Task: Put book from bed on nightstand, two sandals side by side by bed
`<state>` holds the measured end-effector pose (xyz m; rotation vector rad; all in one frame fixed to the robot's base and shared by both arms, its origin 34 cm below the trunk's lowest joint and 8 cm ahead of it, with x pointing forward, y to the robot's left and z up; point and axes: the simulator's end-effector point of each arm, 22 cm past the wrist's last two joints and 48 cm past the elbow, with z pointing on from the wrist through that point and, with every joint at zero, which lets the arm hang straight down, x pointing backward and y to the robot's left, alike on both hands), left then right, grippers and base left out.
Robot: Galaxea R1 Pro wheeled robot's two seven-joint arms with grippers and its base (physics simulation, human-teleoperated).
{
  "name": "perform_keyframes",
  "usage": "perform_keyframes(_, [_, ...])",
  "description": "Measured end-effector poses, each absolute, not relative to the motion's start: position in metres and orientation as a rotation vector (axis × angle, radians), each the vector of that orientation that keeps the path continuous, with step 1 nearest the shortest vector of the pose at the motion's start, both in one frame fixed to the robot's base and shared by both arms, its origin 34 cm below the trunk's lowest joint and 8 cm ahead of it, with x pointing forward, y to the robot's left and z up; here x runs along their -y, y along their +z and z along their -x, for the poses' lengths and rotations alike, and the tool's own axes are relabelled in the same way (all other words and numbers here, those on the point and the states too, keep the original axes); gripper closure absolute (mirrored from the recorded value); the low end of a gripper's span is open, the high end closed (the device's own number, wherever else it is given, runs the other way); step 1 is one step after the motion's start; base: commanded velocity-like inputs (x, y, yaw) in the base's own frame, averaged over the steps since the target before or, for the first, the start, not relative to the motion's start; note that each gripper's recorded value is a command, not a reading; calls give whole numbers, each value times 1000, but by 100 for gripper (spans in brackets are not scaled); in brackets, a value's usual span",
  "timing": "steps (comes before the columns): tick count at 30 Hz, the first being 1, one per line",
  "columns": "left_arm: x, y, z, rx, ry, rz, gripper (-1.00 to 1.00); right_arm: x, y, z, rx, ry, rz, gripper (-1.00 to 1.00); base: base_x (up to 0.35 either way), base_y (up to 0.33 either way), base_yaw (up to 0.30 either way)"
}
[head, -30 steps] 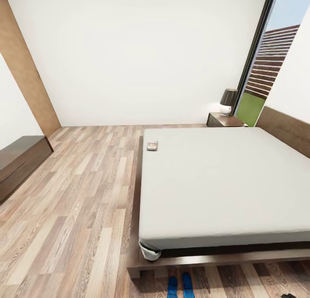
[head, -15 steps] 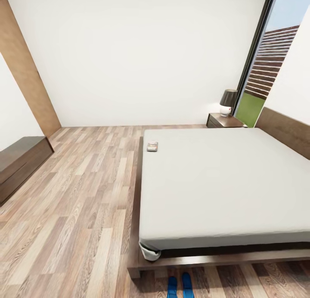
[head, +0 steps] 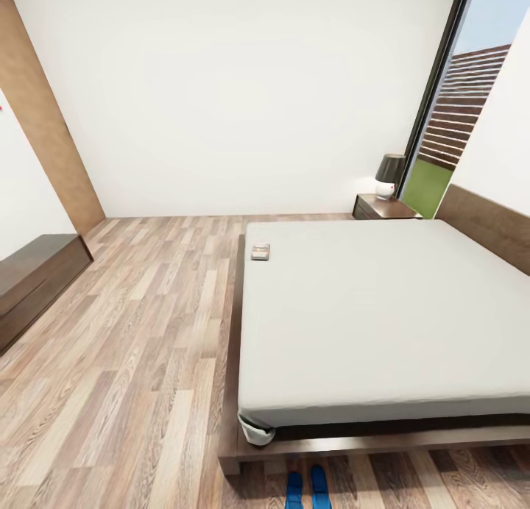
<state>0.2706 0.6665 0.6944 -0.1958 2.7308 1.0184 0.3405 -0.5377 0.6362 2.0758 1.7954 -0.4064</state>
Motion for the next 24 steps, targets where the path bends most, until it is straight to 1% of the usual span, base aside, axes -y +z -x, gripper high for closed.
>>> perform_keyframes(24, [-666,699,-269,-2731,1018,196,-100,522,633,-323,-1865,-413,-2144,-100,0,0,0])
